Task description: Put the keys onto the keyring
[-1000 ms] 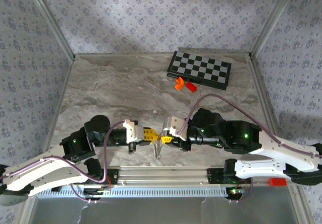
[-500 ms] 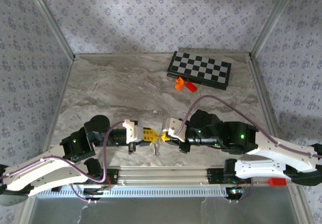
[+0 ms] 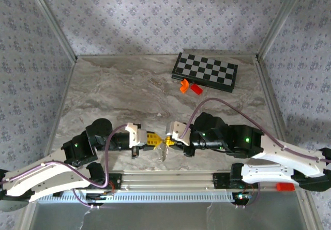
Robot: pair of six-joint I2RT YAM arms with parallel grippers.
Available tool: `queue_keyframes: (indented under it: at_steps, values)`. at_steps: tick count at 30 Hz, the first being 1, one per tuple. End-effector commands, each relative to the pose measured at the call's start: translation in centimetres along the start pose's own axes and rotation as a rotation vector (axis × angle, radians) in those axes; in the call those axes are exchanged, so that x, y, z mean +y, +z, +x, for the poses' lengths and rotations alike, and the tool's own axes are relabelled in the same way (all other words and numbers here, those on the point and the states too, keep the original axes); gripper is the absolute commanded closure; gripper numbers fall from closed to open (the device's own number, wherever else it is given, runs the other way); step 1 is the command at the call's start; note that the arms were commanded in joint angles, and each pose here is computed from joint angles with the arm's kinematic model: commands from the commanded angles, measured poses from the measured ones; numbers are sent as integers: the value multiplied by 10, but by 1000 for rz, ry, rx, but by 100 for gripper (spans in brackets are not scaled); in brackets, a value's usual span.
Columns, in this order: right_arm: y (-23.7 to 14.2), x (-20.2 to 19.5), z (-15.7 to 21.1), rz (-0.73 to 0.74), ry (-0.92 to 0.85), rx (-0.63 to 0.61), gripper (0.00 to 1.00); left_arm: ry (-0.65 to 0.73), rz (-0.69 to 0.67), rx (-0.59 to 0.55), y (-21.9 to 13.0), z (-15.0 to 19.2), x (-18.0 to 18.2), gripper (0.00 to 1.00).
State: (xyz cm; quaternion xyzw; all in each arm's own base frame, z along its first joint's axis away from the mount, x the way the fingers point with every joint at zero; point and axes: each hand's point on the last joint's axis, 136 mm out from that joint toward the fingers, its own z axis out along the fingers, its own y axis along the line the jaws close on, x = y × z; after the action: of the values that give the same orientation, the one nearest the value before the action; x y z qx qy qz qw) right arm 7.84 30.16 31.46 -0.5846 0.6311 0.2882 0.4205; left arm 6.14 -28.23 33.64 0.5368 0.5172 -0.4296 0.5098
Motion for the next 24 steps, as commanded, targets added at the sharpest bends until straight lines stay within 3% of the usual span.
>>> queue_keyframes:
  at_steps: [1,3,6,24]
  values:
    - [-6,1,-10,-7,4,-61,78,25,-7,-97,-5,-25,1,100]
    - [-7,1,-11,-1,8,-91,69,24,-9,-98,-5,-25,1,100]
    - [-7,1,-13,4,23,-131,64,24,-7,-102,-5,-26,1,100]
    - [2,4,-8,4,136,-360,65,14,-23,-121,-3,-26,4,100]
